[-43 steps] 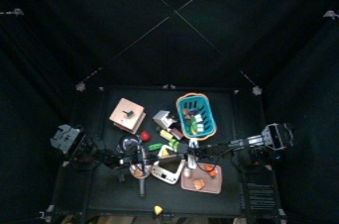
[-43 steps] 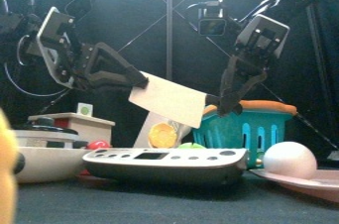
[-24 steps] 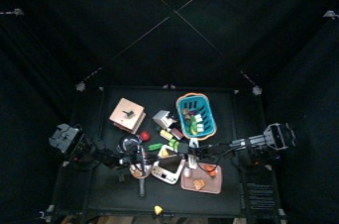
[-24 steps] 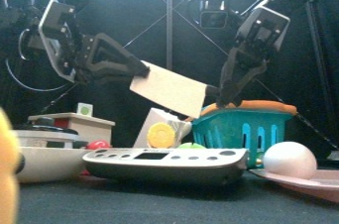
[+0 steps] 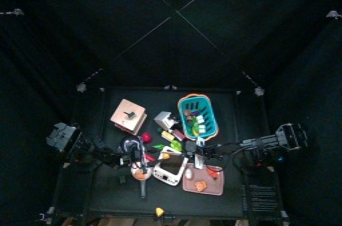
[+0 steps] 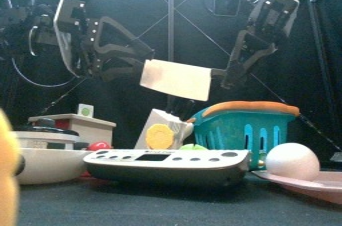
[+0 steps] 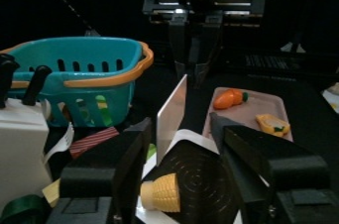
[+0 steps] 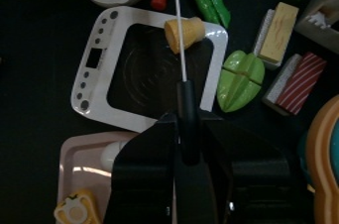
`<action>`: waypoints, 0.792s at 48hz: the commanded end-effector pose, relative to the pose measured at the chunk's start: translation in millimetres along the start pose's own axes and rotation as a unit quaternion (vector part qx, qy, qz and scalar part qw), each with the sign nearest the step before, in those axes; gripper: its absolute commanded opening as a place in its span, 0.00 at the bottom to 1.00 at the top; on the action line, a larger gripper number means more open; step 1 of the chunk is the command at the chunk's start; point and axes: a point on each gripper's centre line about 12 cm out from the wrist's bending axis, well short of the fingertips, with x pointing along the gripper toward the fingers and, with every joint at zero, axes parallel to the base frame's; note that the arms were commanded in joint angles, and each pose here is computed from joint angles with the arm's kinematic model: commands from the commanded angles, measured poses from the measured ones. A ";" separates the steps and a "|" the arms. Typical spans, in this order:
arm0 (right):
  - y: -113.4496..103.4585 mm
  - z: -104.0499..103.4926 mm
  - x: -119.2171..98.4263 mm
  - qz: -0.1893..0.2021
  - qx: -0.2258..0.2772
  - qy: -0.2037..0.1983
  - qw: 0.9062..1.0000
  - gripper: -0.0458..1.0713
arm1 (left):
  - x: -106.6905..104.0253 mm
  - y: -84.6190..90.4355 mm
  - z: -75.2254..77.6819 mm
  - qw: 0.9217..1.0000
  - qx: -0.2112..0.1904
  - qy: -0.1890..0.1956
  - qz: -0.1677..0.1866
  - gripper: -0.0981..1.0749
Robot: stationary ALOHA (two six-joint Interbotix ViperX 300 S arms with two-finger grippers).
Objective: Drop cleaver on plate
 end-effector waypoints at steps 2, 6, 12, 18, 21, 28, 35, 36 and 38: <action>6.3 1.6 -14.8 0.014 0.018 -0.005 1.000 0.54 | -2.4 5.7 15.8 0.999 -0.005 -0.039 0.011 0.85; 10.9 -8.2 -18.2 0.020 0.034 0.016 0.999 0.54 | -6.2 8.4 16.7 0.999 -0.004 -0.043 0.012 0.85; 27.8 -33.0 -24.6 0.045 0.063 0.068 0.995 0.54 | -10.3 11.1 16.2 0.999 -0.004 -0.040 0.013 0.85; 38.8 -48.1 -36.8 0.064 0.092 0.108 0.988 0.54 | -10.6 11.2 16.3 0.999 -0.003 -0.041 0.012 0.85; 46.6 -55.8 -45.0 0.084 0.109 0.123 0.983 0.54 | -10.6 11.4 16.3 0.999 -0.004 -0.040 0.013 0.85; 60.5 -72.1 -63.6 0.128 0.148 0.147 0.970 0.54 | -10.6 11.2 16.3 0.999 -0.003 -0.041 0.012 0.85; 65.8 -92.1 -77.5 0.162 0.197 0.174 0.951 0.54 | -12.0 12.0 14.4 0.999 -0.001 -0.037 0.012 0.85; 65.8 -95.2 -78.4 0.164 0.204 0.179 0.948 0.54 | -11.7 11.8 15.2 0.999 -0.002 -0.039 0.012 0.85; 65.1 -100.9 -79.1 0.167 0.217 0.188 0.943 0.54 | -12.3 12.2 14.0 0.999 -0.001 -0.037 0.012 0.85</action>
